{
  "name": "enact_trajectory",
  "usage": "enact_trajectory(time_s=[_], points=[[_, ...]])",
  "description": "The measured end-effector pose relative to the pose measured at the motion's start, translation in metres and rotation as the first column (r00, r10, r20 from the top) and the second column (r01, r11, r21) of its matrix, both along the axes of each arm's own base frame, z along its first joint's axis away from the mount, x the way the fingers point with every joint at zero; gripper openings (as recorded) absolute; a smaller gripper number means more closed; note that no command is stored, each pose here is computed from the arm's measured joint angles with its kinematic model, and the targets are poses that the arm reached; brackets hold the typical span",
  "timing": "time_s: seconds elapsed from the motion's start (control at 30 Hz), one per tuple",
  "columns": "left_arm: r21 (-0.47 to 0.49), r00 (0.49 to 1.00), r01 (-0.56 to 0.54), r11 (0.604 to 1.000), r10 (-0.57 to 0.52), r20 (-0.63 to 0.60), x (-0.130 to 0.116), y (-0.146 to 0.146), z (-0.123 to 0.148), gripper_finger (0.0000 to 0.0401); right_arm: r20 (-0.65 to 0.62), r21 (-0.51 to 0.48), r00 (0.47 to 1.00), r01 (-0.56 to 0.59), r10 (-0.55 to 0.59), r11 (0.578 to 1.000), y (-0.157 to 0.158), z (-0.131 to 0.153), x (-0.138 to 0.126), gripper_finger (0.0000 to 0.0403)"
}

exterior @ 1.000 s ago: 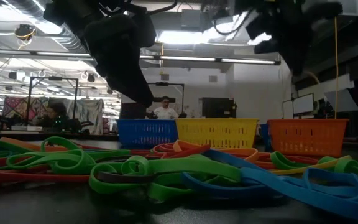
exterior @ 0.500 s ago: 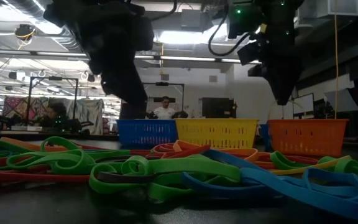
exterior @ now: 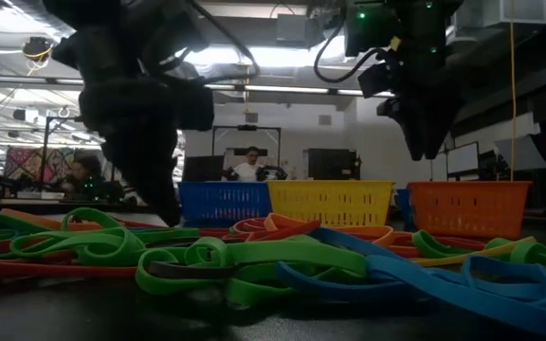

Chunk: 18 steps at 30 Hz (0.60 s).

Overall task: Sort rubber bands into baskets
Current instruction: Put the red rubber band into the yellow basket

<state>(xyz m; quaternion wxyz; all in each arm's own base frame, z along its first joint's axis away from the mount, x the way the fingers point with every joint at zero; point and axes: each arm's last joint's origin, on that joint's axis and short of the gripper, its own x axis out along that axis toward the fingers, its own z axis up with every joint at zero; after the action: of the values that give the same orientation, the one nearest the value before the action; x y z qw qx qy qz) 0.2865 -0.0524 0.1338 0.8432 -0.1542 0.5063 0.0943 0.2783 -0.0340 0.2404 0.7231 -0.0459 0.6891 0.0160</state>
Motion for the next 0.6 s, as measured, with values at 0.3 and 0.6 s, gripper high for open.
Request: enact_trajectory(time_s=[0.3,0.6], points=[[0.035,1.000,0.003,0.999,-0.002,-0.028,0.0029,0.0000,-0.0113,0.0148,0.038,-0.005,0.999,0.000,0.000,1.000,-0.0004,0.0003,0.0037,0.0145],[0.068,0.998,0.062,0.996,-0.060,-0.032,0.0020,-0.0038,-0.0121,0.0035,0.039,-0.004,0.999,0.000,0.000,1.000,-0.0004,0.0003,0.0037,0.0145]])
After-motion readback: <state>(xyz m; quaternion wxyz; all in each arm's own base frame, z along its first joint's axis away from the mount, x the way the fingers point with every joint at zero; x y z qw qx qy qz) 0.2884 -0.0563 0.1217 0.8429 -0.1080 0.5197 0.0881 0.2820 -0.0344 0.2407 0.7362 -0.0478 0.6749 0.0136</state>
